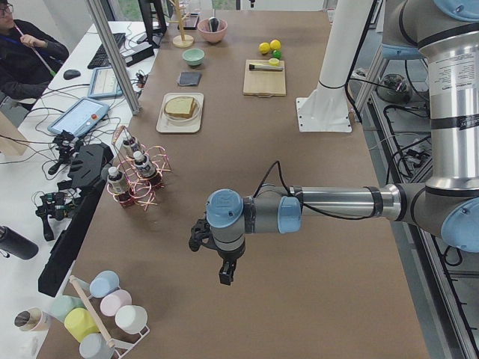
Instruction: Make sandwich and place on tray
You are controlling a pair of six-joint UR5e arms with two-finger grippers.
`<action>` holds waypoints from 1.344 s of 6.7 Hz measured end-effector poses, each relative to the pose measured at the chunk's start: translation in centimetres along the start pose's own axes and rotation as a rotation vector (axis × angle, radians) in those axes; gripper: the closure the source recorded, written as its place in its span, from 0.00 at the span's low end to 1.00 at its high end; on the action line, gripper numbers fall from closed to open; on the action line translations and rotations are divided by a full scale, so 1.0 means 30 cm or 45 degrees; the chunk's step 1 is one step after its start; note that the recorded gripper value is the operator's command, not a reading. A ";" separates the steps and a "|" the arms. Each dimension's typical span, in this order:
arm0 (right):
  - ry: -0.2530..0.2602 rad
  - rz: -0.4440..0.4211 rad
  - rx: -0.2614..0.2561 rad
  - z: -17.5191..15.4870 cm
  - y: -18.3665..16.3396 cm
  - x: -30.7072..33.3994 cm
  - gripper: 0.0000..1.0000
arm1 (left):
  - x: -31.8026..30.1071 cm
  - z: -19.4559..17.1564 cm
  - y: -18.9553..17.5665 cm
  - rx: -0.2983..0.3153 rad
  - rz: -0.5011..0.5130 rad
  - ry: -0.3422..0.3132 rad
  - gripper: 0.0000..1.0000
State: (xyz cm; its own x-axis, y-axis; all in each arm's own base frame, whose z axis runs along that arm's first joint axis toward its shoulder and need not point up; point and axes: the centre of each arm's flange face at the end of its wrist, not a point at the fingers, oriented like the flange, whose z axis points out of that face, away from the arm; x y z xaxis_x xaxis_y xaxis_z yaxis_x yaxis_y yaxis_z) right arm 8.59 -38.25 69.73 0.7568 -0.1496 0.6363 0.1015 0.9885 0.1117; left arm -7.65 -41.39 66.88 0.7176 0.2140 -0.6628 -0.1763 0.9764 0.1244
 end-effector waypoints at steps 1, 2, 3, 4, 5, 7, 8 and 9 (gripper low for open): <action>-0.001 0.000 0.000 0.000 0.001 0.000 0.00 | 0.001 0.000 0.002 0.001 0.000 0.001 0.02; 0.000 -0.009 0.006 0.002 0.005 0.002 0.00 | 0.001 -0.001 0.004 0.001 -0.001 0.001 0.02; 0.001 -0.025 0.022 0.010 0.012 0.007 0.00 | 0.000 0.000 0.008 0.000 -0.002 0.001 0.02; -0.001 -0.034 0.031 0.022 0.018 0.014 0.00 | 0.000 0.003 0.012 -0.002 -0.003 0.002 0.02; -0.013 -0.033 0.032 0.033 0.024 0.019 0.00 | 0.000 0.003 0.013 -0.002 -0.003 0.002 0.02; -0.065 -0.023 0.034 0.047 0.030 0.018 0.00 | -0.001 0.005 0.014 -0.003 -0.003 0.002 0.02; -0.075 -0.015 0.030 0.050 0.032 0.018 0.00 | -0.002 0.006 0.014 -0.003 -0.004 0.002 0.02; -0.079 -0.007 0.026 0.054 0.034 0.020 0.00 | -0.002 0.007 0.015 -0.005 -0.005 0.003 0.02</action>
State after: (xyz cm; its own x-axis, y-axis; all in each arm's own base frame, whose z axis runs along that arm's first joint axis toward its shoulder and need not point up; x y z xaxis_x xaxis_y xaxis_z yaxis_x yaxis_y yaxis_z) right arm 8.11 -37.35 71.45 0.7147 -0.1568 0.6817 0.0922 0.9872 0.1305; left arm -7.64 -40.95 67.14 0.7169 0.2100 -0.6648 -0.1759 0.9772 0.1190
